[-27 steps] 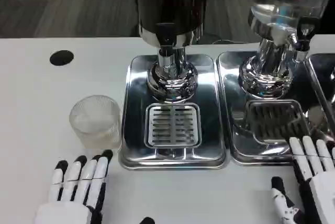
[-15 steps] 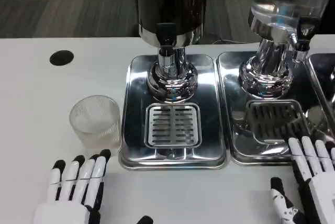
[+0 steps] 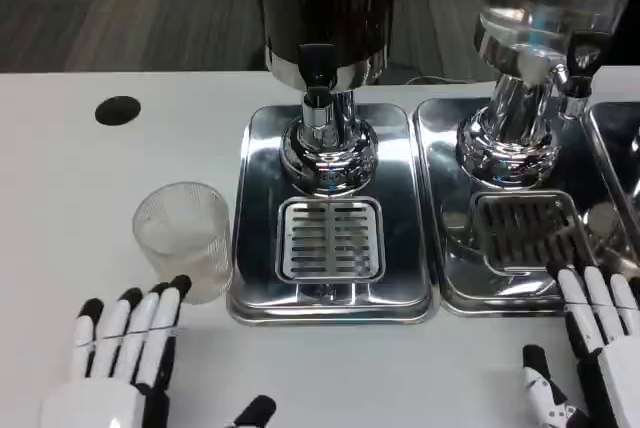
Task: Grasp the cup under the faucet to collect the drink, then remove the cup.
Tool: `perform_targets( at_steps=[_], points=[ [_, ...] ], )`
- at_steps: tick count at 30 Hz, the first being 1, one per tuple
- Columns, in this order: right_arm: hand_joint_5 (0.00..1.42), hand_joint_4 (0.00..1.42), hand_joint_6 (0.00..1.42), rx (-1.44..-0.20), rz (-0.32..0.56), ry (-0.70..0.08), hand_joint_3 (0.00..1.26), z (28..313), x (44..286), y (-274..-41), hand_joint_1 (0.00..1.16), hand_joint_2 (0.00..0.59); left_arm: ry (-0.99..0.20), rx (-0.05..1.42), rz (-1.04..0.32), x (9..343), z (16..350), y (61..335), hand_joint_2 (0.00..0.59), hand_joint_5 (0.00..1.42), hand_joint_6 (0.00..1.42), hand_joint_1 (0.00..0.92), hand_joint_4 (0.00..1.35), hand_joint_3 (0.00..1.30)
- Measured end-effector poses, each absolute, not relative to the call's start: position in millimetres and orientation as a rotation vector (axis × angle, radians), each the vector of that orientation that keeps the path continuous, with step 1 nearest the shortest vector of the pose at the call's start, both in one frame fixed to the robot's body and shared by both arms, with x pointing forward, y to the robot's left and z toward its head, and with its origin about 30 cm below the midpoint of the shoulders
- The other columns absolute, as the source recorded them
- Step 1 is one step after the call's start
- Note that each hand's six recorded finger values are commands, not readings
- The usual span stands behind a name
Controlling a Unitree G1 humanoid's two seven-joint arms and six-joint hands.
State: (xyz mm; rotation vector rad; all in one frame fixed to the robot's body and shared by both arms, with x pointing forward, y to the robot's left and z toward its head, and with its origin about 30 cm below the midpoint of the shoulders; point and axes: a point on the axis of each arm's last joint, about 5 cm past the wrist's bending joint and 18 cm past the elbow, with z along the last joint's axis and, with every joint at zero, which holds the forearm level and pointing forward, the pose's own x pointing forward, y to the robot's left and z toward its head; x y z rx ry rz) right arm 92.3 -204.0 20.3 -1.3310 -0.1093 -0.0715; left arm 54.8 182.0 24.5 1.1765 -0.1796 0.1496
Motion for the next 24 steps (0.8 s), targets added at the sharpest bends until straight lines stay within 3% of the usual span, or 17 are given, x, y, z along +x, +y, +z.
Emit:
perform_targets(
  at_steps=[9,14,19,24],
  points=[
    [0.0,0.0,0.0,-1.329,-0.09,-0.091,0.05,22.3,85.8,-206.0,0.0,0.405,-0.263,0.964,0.271,77.2,43.0,200.8,0.056,0.09,0.02,0.0,0.0,0.15],
    [0.0,0.0,0.0,-1.307,-0.089,-0.096,0.05,22.2,84.8,-205.4,0.0,0.403,-0.232,0.855,0.264,101.9,54.7,206.0,0.035,0.08,0.01,0.0,0.0,0.11],
    [0.0,0.0,0.0,-1.303,-0.091,-0.098,0.05,21.7,83.5,-205.0,0.0,0.405,-0.199,0.869,0.24,121.7,60.4,206.0,0.027,0.04,0.0,0.0,0.0,0.0],
    [0.0,0.0,0.0,-1.306,-0.092,-0.097,0.06,21.6,82.4,-205.8,0.0,0.407,-0.093,0.921,0.196,140.9,58.4,208.2,0.015,0.03,0.0,0.0,0.0,0.0]
  ],
)
